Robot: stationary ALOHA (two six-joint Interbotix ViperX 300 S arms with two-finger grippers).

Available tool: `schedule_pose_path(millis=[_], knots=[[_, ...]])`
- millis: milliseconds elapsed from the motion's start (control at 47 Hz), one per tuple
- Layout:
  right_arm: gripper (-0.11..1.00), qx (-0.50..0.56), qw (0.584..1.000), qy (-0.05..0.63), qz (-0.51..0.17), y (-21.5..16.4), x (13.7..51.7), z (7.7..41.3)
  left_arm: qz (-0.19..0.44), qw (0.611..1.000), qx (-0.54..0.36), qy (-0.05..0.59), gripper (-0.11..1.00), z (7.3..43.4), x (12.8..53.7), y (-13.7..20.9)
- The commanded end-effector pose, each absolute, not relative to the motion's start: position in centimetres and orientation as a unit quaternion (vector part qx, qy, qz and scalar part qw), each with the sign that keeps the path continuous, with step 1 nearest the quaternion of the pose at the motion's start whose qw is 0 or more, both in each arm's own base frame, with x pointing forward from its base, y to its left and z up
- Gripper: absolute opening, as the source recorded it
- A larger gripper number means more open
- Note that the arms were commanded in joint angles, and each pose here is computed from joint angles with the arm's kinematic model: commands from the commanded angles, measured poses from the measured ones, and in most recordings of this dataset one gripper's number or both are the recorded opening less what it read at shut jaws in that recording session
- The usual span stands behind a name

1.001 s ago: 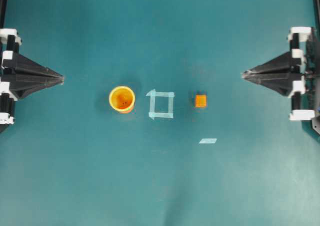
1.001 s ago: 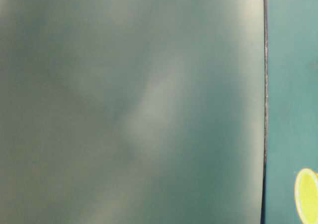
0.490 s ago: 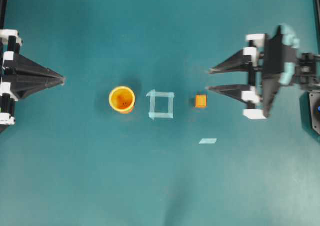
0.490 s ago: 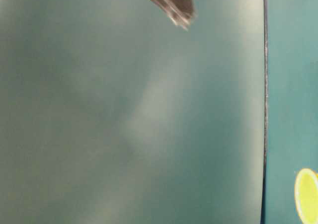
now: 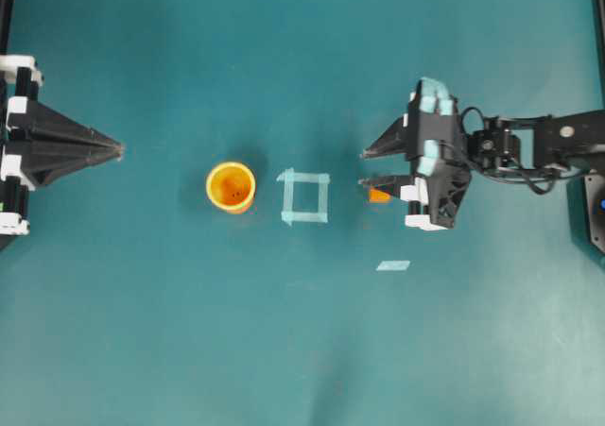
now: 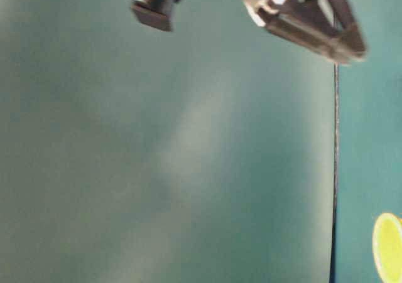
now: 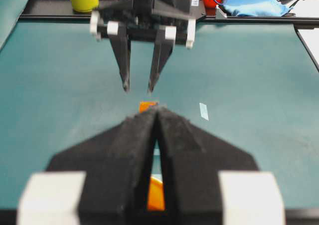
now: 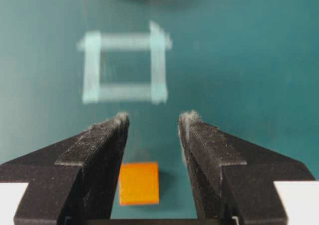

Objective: Move the block to the right with right arm.
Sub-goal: 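Lower the open right gripper around the orange block, then close the right gripper on the orange block and lift it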

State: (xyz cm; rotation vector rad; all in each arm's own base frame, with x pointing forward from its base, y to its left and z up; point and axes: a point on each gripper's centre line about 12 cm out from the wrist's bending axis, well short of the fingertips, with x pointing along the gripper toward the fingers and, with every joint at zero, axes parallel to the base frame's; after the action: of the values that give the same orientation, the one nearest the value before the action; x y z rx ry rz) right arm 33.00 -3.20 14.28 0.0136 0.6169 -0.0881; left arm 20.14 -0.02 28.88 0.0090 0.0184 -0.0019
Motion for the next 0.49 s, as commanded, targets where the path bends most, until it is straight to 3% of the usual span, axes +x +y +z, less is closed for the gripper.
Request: schedule_pose_path(millis=[0, 468], knots=[[0.53, 0.007, 0.953, 0.300, -0.044, -3.3, 33.4, 14.3, 0.000, 1.000, 0.006, -0.003, 0.00, 29.9, 20.4, 0.0], [0.53, 0.014, 0.943, 0.330, -0.039, -2.7, 32.6, 12.2, -0.001, 1.000, 0.007, -0.002, 0.00, 29.9, 20.4, 0.0]])
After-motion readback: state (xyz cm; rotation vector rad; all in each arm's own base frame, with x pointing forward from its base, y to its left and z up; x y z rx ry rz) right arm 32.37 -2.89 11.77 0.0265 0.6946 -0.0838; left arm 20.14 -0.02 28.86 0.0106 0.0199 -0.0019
